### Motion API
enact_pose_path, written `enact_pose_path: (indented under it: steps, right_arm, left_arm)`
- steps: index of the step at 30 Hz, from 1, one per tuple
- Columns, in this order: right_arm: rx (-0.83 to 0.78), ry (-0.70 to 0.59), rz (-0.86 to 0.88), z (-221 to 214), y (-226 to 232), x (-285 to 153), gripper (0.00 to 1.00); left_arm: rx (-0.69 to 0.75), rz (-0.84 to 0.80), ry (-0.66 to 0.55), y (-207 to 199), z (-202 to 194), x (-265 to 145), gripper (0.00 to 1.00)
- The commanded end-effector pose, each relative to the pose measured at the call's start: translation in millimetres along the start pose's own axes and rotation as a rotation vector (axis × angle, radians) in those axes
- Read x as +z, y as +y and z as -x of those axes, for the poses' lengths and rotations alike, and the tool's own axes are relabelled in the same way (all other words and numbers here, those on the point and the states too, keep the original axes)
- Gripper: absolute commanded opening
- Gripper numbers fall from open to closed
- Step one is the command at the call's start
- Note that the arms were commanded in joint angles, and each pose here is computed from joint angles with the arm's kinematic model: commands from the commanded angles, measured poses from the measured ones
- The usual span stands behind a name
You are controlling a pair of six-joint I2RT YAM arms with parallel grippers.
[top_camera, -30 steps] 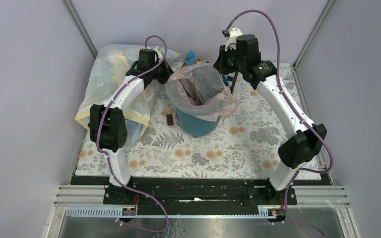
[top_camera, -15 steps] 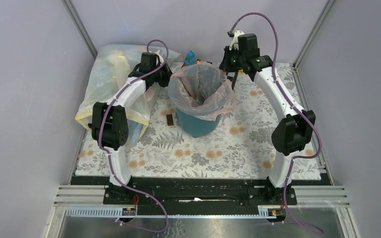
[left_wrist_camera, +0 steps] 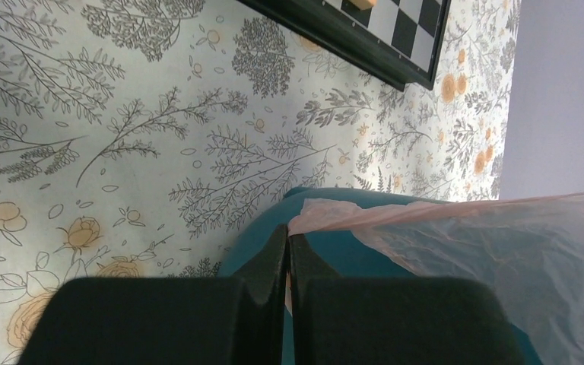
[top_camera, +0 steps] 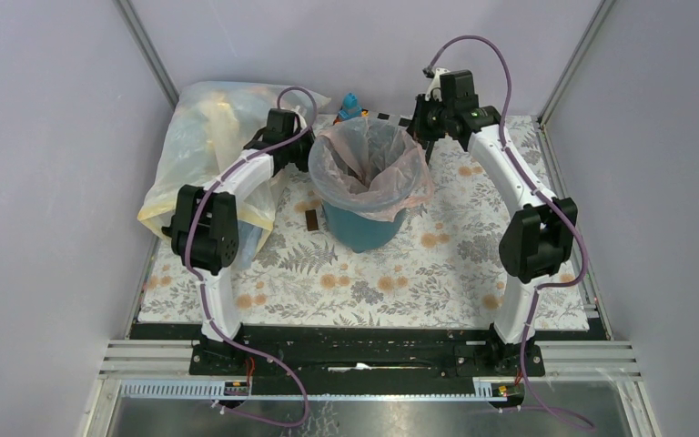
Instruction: Put the trash bags into the trash bin
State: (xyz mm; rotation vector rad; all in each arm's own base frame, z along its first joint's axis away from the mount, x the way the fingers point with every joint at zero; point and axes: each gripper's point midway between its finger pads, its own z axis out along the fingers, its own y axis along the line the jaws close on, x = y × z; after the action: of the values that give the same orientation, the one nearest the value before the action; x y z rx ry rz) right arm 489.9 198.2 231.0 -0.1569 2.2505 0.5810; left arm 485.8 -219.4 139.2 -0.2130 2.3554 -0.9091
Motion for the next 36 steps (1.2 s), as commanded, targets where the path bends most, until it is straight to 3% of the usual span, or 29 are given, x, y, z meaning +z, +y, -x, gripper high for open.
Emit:
enact_pose_path:
  steps: [1, 8, 11, 14, 18, 27, 32, 36]
  right_arm:
    - [0.043, 0.008, -0.06, 1.4, -15.9, -4.6, 0.1]
    - [0.014, -0.095, -0.103, 32.3, -7.4, -57.0, 0.52]
    - [0.006, -0.162, -0.14, 46.9, -5.7, -87.9, 0.77]
    - [0.011, -0.212, -0.176, 51.7, -6.5, -113.0, 0.89]
    - [0.018, -0.254, -0.162, 39.4, -2.1, -138.9, 0.9]
    - [0.075, -0.323, 0.062, -36.2, 27.8, -177.7, 0.8]
    - [0.113, -0.324, 0.247, -72.5, 48.8, -174.9, 0.76]
    - [0.146, -0.282, 0.284, -88.6, 49.7, -163.2, 0.74]
  left_arm:
    - [0.027, -0.009, -0.033, 1.3, 2.3, 0.6, 0.0]
    - [0.04, -0.032, -0.057, -9.7, 7.0, -11.7, 0.0]
    - [0.043, -0.056, -0.068, -18.4, 10.8, -17.3, 0.0]
    - [0.041, -0.069, -0.071, -23.2, 12.4, -20.6, 0.0]
    - [0.041, -0.076, -0.075, -26.2, 13.6, -22.8, 0.0]
    - [0.033, -0.088, -0.082, -28.9, 13.8, -24.5, 0.0]
    - [0.035, -0.091, -0.093, -30.6, 15.8, -26.9, 0.0]
    - [0.037, -0.091, -0.095, -31.4, 15.6, -29.1, 0.0]
